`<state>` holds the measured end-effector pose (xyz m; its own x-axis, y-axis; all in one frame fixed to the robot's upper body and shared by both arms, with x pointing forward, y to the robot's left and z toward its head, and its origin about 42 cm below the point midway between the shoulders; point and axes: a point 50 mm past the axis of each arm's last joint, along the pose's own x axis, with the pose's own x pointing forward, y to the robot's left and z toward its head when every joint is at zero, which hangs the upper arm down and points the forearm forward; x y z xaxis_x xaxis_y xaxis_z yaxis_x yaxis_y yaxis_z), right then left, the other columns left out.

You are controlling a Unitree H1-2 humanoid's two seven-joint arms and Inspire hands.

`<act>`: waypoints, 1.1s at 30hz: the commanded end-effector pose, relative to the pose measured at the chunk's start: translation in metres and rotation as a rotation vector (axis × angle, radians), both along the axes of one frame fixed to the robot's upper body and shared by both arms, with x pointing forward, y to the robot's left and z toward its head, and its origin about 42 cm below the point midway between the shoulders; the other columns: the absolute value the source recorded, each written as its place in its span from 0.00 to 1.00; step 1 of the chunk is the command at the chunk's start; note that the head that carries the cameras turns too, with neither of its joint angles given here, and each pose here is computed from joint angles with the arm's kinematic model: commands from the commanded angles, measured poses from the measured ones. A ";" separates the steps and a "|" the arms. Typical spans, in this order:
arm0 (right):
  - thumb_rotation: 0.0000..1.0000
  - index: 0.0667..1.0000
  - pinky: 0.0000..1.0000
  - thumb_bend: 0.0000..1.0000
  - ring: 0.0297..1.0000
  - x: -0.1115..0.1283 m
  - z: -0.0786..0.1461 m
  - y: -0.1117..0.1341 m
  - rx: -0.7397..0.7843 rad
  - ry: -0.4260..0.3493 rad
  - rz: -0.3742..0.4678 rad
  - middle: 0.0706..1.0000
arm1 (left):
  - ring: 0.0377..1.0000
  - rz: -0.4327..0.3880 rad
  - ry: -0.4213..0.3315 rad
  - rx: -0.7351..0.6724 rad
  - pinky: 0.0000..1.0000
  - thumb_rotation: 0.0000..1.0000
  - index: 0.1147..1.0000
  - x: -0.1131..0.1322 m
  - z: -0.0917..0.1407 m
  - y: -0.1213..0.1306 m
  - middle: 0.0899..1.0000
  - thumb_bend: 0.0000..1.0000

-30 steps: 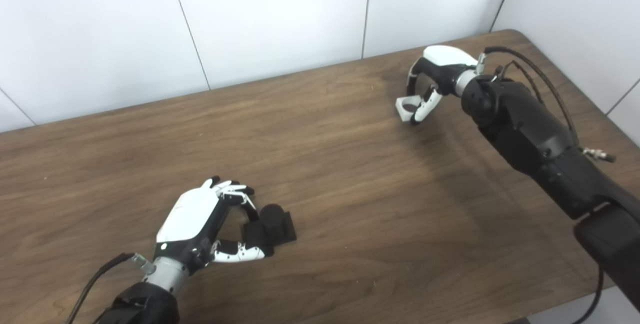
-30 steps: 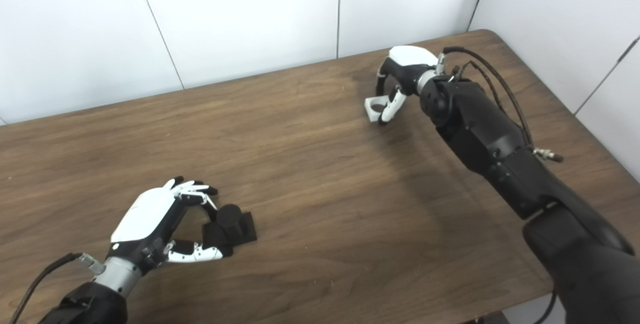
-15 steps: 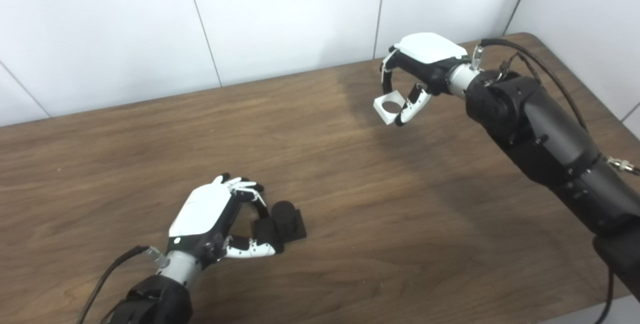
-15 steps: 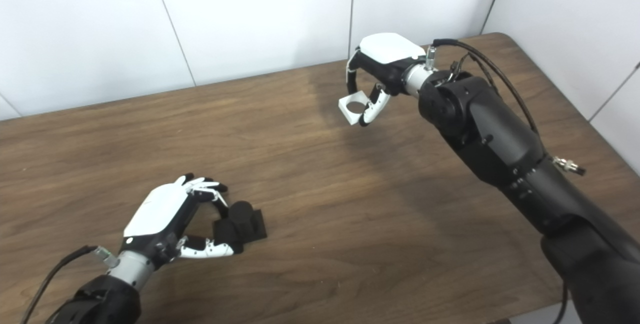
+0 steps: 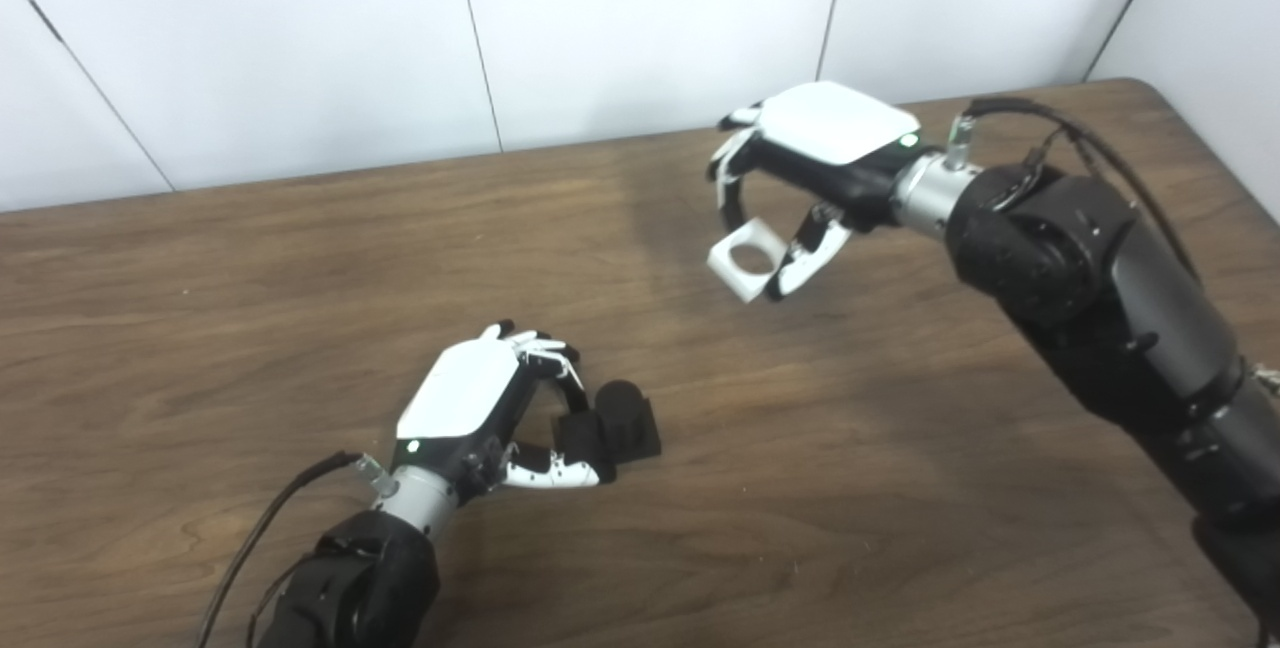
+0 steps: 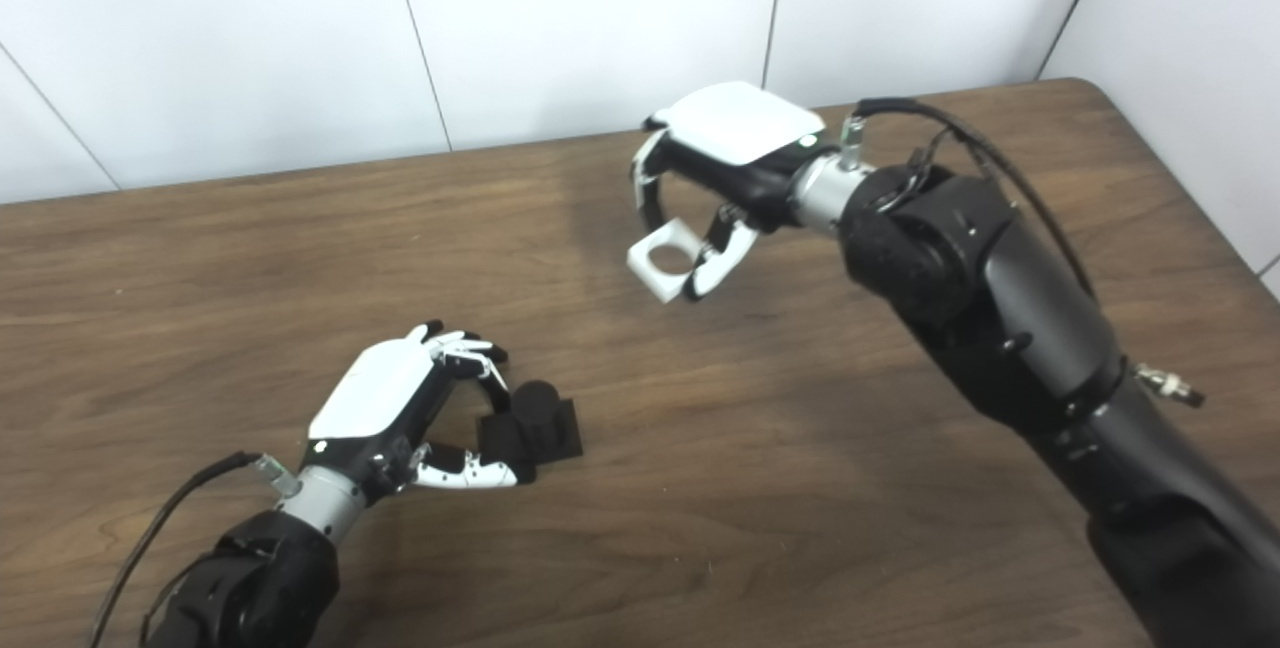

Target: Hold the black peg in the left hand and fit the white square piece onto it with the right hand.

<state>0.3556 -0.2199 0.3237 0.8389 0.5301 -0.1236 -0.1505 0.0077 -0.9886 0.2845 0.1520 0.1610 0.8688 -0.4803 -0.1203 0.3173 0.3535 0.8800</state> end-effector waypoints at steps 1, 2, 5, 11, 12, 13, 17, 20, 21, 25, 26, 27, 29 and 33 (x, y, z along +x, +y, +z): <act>0.14 0.45 0.94 0.53 0.92 -0.006 0.027 0.011 0.007 -0.087 0.048 0.77 | 0.89 -0.046 0.079 0.021 1.00 0.05 0.42 -0.007 -0.015 -0.009 0.77 0.52; 0.14 0.45 0.94 0.53 0.92 -0.008 0.028 0.014 0.010 -0.086 0.063 0.77 | 0.89 -0.045 0.080 0.021 1.00 0.05 0.42 -0.007 -0.015 -0.010 0.78 0.52; 0.14 0.45 0.93 0.53 0.92 -0.015 0.030 0.027 0.011 -0.083 0.114 0.76 | 0.89 -0.045 0.076 0.022 1.00 0.05 0.42 -0.006 -0.015 -0.011 0.77 0.52; 0.14 0.45 0.94 0.53 0.91 -0.026 0.032 0.046 0.036 -0.066 0.162 0.77 | 0.89 -0.043 0.075 0.015 1.00 0.05 0.42 -0.005 -0.015 -0.014 0.77 0.52; 0.14 0.45 0.94 0.53 0.91 -0.028 0.032 0.050 0.045 -0.064 0.172 0.77 | 0.89 -0.042 0.075 0.016 1.00 0.05 0.42 -0.005 -0.015 -0.014 0.77 0.52; 0.14 0.45 0.94 0.53 0.91 -0.030 0.031 0.054 0.053 -0.063 0.186 0.76 | 0.89 -0.041 0.076 0.018 1.00 0.05 0.42 -0.005 -0.015 -0.015 0.77 0.52; 0.14 0.45 0.95 0.53 0.92 -0.037 0.027 0.066 0.054 -0.053 0.228 0.76 | 0.89 -0.042 0.073 0.022 1.00 0.05 0.42 -0.006 -0.014 -0.016 0.78 0.52; 0.14 0.45 0.94 0.53 0.92 -0.040 0.024 0.073 0.043 -0.040 0.249 0.75 | 0.89 -0.042 0.073 0.022 1.00 0.05 0.42 -0.006 -0.014 -0.016 0.77 0.52; 0.14 0.45 0.93 0.53 0.92 -0.040 0.023 0.075 0.041 -0.034 0.252 0.75 | 0.89 -0.042 0.073 0.023 1.00 0.05 0.42 -0.006 -0.014 -0.016 0.78 0.52; 0.14 0.45 0.92 0.53 0.92 -0.041 0.019 0.082 0.025 -0.015 0.267 0.76 | 0.89 -0.037 0.076 0.022 1.00 0.05 0.42 -0.005 -0.014 -0.016 0.78 0.52; 0.14 0.45 0.92 0.53 0.93 -0.041 0.017 0.083 0.021 -0.012 0.270 0.76 | 0.89 -0.037 0.077 0.023 1.00 0.05 0.42 -0.005 -0.014 -0.016 0.78 0.52; 0.14 0.45 0.92 0.53 0.92 -0.041 0.016 0.085 0.022 -0.007 0.274 0.76 | 0.89 -0.037 0.077 0.023 1.00 0.05 0.42 -0.005 -0.014 -0.016 0.77 0.52; 0.14 0.45 0.93 0.53 0.92 -0.040 0.012 0.086 0.017 0.005 0.276 0.76 | 0.89 -0.037 0.076 0.021 1.00 0.05 0.42 -0.005 -0.014 -0.016 0.77 0.52; 0.14 0.45 0.93 0.52 0.92 -0.039 0.007 0.086 -0.002 0.025 0.271 0.76 | 0.89 -0.035 0.071 0.020 1.00 0.05 0.42 -0.005 -0.013 -0.015 0.77 0.52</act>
<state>0.3151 -0.1344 0.3196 0.6595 0.7304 -0.1780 -0.2226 -0.0364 -0.9742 0.2836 0.1422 0.1603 0.8686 -0.4820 -0.1154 0.3146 0.3562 0.8798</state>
